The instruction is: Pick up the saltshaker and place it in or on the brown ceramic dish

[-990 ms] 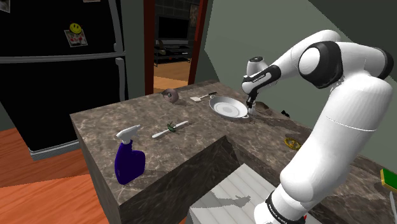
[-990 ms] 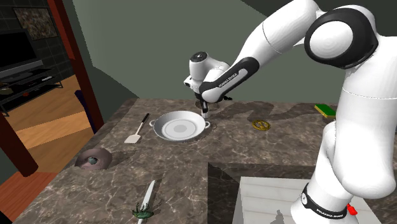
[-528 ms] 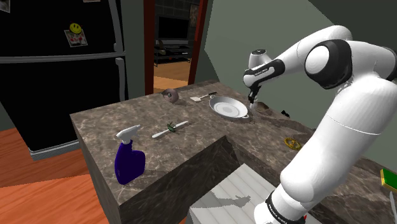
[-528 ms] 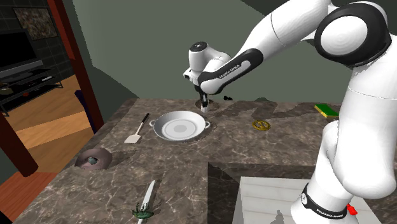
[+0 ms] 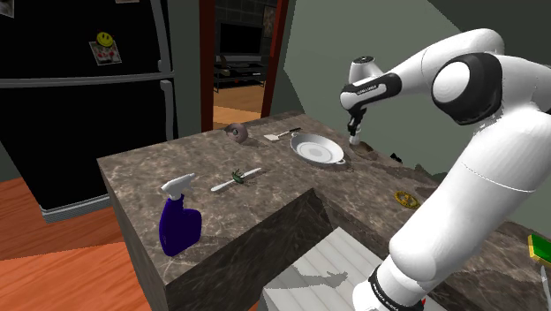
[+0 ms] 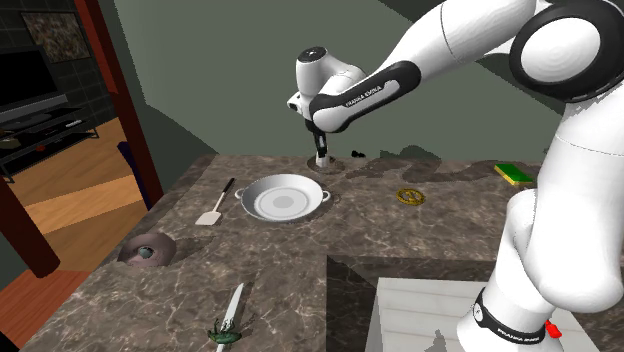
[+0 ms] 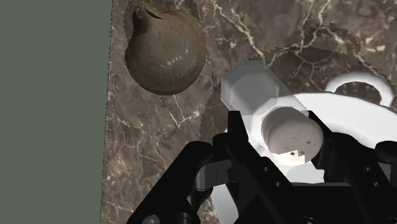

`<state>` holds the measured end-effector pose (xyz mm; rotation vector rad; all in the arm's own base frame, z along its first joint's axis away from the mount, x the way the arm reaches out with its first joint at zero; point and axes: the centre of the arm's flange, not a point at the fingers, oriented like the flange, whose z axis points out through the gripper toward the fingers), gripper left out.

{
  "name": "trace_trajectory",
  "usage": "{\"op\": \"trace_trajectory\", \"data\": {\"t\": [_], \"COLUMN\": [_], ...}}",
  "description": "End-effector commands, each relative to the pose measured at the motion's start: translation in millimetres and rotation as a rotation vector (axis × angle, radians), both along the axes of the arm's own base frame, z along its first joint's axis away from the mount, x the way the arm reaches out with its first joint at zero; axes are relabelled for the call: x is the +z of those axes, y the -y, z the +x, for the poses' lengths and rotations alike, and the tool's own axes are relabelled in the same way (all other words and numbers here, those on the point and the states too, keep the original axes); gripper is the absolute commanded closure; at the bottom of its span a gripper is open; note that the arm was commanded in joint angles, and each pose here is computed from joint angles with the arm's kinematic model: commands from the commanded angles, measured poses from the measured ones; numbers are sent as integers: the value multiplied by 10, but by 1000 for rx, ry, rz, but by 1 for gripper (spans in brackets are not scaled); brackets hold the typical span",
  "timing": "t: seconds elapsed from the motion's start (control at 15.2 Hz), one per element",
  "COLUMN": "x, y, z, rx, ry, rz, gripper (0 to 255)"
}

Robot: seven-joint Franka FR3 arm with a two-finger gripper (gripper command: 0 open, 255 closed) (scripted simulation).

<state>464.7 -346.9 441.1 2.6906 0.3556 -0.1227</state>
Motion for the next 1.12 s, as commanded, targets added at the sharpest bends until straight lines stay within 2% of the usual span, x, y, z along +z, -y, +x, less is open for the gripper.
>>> {"op": "trace_trajectory", "data": {"t": [0.0, 0.07, 0.86, 0.92, 1.06], "x": [105, 115, 284, 309, 204], "y": [3, 3, 1566, 1799, 1799], "z": [-9, -9, 180, 208, 208], "rx": [0, 0, 0, 0, 0], "ry": [0, 0, 0, 0, 0], "rz": [0, 0, 0, 0, 0], "gripper": [255, 255, 255, 255, 255]}}
